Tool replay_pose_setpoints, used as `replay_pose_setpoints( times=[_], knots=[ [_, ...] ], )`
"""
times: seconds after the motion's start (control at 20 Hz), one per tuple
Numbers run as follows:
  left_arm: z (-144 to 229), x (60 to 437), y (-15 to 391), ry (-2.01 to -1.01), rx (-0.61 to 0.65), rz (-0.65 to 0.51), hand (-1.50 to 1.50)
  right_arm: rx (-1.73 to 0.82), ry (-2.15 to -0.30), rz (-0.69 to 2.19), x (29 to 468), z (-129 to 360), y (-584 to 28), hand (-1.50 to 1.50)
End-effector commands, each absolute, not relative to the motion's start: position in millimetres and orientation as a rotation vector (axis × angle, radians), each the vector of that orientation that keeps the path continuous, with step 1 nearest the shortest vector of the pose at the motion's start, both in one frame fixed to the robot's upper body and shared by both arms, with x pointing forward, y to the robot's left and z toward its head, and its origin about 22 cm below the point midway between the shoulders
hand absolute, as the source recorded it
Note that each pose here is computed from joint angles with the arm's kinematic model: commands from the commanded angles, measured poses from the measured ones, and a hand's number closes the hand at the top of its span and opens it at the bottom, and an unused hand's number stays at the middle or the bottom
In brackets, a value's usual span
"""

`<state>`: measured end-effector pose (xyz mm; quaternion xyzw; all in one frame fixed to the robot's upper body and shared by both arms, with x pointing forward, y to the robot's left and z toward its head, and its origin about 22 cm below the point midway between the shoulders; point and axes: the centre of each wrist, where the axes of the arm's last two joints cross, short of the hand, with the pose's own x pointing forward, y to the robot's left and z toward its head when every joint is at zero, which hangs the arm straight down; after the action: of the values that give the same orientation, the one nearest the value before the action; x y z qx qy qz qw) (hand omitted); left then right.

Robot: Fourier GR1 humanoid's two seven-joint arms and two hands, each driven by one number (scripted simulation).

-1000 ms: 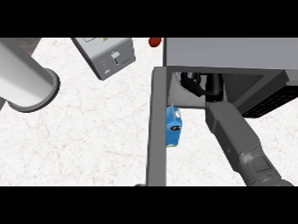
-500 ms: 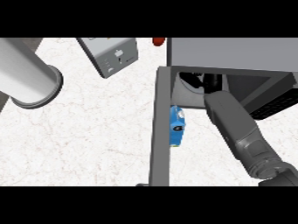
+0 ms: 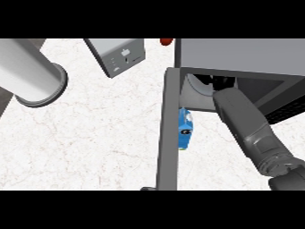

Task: Pick up the milk, place it into the microwave and close the microwave

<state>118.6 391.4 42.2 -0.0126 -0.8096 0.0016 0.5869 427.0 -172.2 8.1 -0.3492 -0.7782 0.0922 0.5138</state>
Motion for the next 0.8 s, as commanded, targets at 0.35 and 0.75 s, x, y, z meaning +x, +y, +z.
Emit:
replay_pose_setpoints(
  times=[0.35,0.75],
  knots=[
    [42,134,383,-1.899,-0.057,-0.027,-1.50,-0.996,-1.793,0.167,430,16,-229,1.50],
    [43,138,390,-1.864,-0.046,-0.026,-1.50,-1.074,-1.704,0.170,418,-3,-246,1.50]
  ],
)
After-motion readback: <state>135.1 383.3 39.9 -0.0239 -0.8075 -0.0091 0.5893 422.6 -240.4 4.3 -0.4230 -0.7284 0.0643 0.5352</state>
